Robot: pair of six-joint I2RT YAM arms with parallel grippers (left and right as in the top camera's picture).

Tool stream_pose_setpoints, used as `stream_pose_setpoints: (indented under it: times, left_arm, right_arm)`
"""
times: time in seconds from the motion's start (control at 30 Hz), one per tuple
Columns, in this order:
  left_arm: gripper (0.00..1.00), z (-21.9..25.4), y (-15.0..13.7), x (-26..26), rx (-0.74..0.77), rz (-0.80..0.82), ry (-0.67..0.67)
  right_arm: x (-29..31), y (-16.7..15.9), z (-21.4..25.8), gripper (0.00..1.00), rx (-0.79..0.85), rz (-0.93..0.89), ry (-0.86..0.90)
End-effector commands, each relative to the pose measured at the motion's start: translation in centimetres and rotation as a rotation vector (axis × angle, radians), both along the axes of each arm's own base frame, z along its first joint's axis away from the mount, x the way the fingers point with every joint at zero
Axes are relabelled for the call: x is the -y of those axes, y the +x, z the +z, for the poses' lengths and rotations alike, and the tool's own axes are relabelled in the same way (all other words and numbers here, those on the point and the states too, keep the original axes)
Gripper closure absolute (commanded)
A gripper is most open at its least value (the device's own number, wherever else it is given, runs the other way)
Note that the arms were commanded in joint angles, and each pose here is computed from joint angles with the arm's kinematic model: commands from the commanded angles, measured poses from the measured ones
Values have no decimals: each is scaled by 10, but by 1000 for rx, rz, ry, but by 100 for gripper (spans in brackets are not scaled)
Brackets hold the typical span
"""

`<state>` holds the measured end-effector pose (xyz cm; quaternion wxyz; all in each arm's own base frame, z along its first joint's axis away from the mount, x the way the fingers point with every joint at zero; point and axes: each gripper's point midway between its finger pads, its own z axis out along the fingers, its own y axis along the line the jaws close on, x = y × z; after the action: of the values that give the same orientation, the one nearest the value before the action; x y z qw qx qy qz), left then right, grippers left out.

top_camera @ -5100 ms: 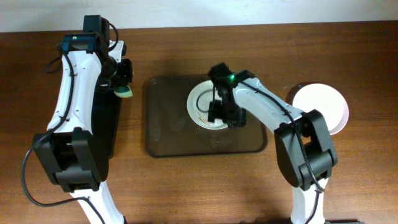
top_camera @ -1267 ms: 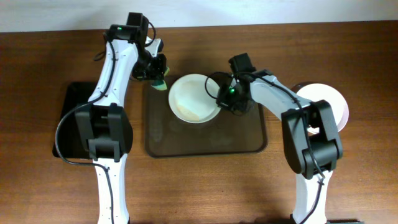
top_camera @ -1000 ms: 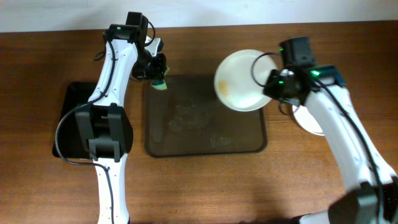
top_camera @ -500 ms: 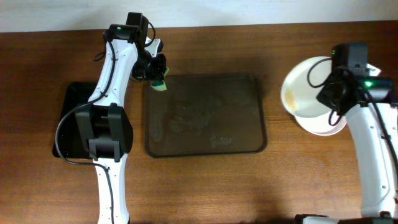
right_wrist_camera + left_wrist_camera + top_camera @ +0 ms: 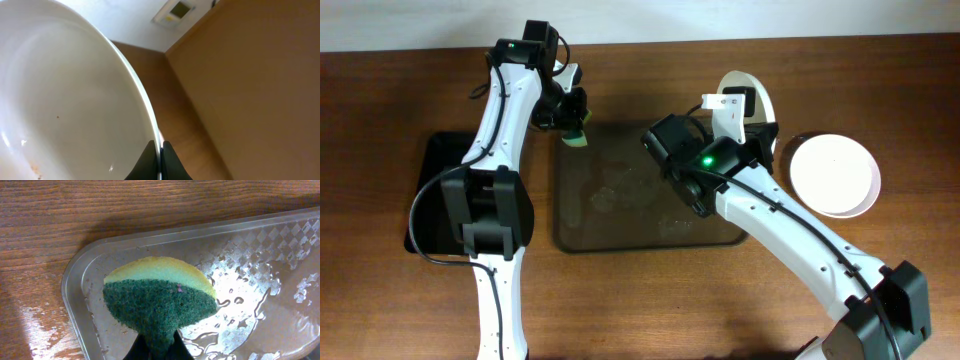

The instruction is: Clean dirty plates on tray and stack at the side

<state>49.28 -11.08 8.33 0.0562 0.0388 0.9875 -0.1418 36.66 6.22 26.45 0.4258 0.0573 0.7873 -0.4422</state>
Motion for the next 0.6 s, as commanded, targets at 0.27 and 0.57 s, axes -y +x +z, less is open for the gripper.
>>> stream_pose_setpoints:
  times: [0.27,0.57]
  left_arm:
    - [99,8,3,-1,27,-14,9]
    - [99,7,6,-5,40,-10,34]
  right_arm:
    - [48,0,-79,96,-232,-154,667]
    - [224,-52,-158,96,-176,-552,1019]
